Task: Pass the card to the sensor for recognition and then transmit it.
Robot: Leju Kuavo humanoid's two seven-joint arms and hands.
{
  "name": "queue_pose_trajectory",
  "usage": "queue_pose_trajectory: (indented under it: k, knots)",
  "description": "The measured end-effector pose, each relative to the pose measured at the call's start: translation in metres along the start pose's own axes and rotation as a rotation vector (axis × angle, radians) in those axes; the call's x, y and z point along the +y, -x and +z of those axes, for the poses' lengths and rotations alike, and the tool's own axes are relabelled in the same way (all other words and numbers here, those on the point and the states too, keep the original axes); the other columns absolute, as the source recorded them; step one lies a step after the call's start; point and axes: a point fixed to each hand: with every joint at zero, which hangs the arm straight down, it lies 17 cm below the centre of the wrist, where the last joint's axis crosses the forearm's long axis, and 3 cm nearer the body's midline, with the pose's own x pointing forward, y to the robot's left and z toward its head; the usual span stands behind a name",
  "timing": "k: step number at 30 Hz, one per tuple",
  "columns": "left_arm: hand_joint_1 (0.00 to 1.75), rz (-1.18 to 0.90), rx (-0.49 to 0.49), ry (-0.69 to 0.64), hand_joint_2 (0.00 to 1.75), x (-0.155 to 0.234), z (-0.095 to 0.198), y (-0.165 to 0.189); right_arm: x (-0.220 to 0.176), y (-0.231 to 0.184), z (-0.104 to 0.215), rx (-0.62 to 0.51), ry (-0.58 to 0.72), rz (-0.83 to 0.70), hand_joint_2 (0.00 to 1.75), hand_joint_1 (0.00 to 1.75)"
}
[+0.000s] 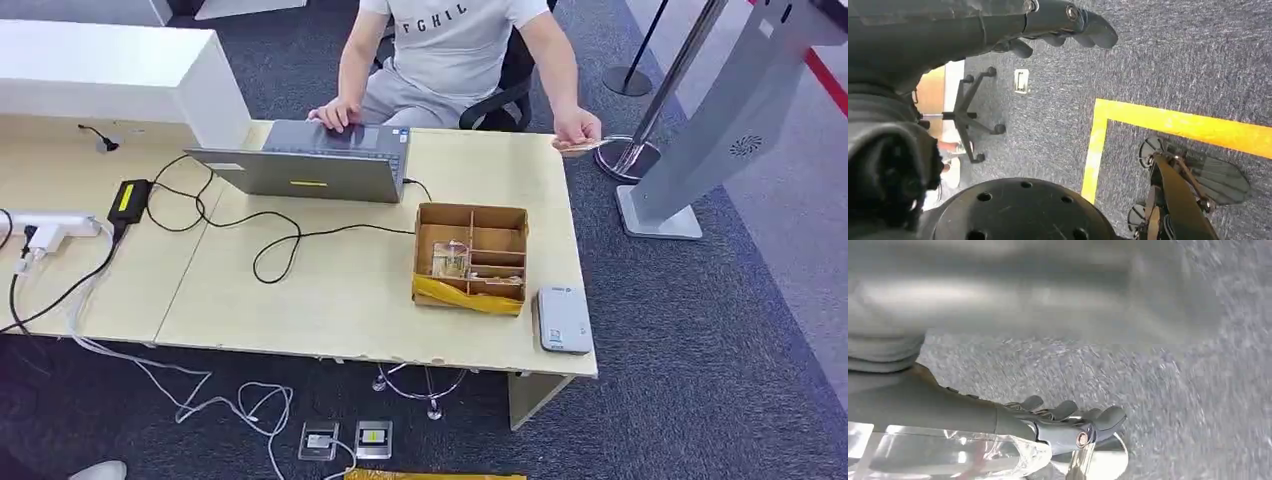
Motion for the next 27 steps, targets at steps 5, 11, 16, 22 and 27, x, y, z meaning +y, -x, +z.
queue_pose_trajectory:
  k: [5,11,16,22,27]
  knots:
    - [0.0,-0.004,0.014,-0.001,0.0,0.006,-0.002,0.003,-0.072,-0.031,-0.036,-0.01,0.067,0.041,1.75,0.0]
    - [0.0,0.023,0.076,0.09,0.0,-0.003,-0.002,0.012,-0.098,-0.153,-0.038,-0.129,0.079,0.043,1.75,0.0]
    - [0.0,0.028,0.085,0.134,0.0,-0.004,-0.002,0.014,-0.131,-0.295,-0.012,-0.311,0.059,-0.109,1.75,0.0]
    - [0.0,0.032,0.102,0.201,0.0,-0.011,0.001,0.016,-0.147,-0.411,0.052,-0.579,0.015,-0.166,1.75,0.0]
    - [0.0,0.013,0.087,0.198,0.0,-0.008,-0.001,0.012,-0.136,-0.51,0.146,-0.844,0.009,-0.104,1.75,0.0]
